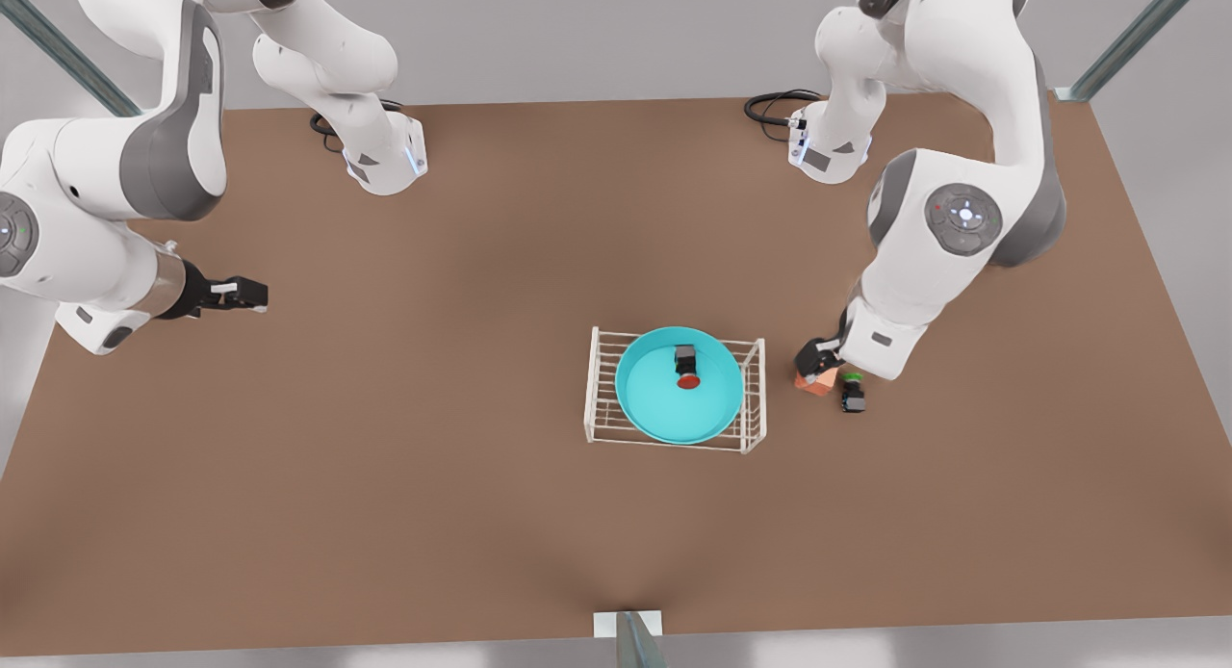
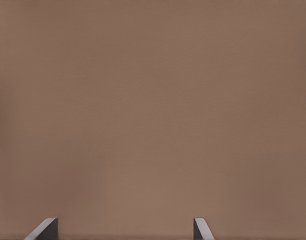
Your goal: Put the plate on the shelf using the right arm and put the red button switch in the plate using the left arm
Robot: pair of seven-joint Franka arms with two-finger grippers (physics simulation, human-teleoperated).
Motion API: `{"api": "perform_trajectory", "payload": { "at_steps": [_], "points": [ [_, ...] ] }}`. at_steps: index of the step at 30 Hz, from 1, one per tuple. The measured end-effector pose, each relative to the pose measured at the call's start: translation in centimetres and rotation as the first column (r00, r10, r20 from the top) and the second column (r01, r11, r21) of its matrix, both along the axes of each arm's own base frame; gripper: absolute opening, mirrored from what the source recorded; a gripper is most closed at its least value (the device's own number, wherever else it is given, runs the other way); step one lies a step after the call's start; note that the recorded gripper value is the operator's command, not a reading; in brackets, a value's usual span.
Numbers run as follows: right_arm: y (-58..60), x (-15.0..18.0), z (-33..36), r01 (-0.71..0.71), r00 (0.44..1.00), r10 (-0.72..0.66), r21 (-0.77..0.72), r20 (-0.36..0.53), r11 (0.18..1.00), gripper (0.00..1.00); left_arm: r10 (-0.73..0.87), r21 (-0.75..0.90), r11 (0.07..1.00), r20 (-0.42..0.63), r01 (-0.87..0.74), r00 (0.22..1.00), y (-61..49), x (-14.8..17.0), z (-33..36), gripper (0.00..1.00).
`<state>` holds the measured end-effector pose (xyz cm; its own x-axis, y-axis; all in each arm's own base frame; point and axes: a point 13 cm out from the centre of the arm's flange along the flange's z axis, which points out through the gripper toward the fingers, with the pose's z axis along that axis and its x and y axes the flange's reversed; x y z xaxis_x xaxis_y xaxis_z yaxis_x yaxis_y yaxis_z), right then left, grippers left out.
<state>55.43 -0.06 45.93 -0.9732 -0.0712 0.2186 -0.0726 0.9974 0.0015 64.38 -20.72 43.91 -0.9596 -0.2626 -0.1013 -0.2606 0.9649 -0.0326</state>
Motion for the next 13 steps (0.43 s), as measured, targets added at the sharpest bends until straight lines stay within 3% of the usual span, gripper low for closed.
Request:
{"api": "perform_trajectory", "payload": {
  "at_steps": [6,13],
  "points": [
    [0.5,-0.1,0.4,-0.014,1.0,0.014,0.009,0.006,1.0,1.0,-0.078,0.116,0.989,-0.125,0.093,0.989,7.4,-4.5,3.6,1.0],
    [0.6,-0.3,0.7,-0.022,1.0,0.022,0.011,0.009,1.0,1.0,-0.178,0.131,0.967,-0.268,0.218,0.947,8.8,-6.2,1.1,1.0]
  ]
}}
